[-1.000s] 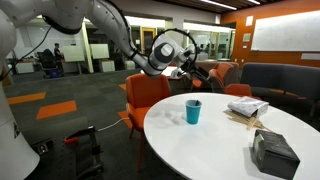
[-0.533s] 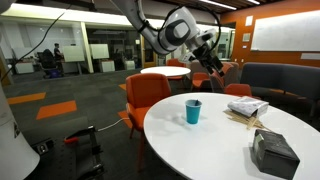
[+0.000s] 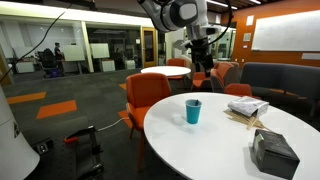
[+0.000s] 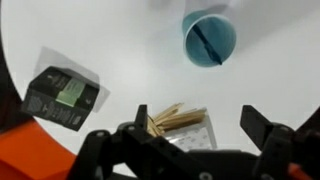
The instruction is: Place the black pen inside the light blue cup
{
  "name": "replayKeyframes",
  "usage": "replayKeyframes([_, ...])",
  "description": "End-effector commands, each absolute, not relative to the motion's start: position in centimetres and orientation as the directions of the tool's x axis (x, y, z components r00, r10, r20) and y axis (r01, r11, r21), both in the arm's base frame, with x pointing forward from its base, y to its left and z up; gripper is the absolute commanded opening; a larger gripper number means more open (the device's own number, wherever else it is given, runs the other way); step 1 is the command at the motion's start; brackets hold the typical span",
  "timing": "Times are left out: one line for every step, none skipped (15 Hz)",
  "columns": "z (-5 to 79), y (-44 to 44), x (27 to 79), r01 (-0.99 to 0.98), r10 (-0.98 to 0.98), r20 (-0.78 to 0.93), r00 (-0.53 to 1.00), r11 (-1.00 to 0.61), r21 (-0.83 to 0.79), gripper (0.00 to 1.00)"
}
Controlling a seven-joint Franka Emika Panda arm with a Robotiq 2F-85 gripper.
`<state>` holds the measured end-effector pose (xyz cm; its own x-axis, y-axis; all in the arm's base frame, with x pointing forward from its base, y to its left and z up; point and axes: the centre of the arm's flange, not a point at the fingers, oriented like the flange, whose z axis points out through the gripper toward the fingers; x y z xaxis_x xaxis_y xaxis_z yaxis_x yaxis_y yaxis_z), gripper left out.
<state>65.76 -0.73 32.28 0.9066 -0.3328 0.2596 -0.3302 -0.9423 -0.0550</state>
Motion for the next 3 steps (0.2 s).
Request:
replayKeyframes([32.83,-1.64,64.43,-0.313,-0.315,0.057,0.947,-0.949,-0.041,1.0])
replayKeyframes([32.76,-1.85,63.99,-0.304,-0.304,-0.007,0.953,-0.952,-0.028,1.0])
replayKeyframes([32.74,-1.95,63.51,-0.3,-0.299,-0.07,0.952,-0.954,-0.007,1.0])
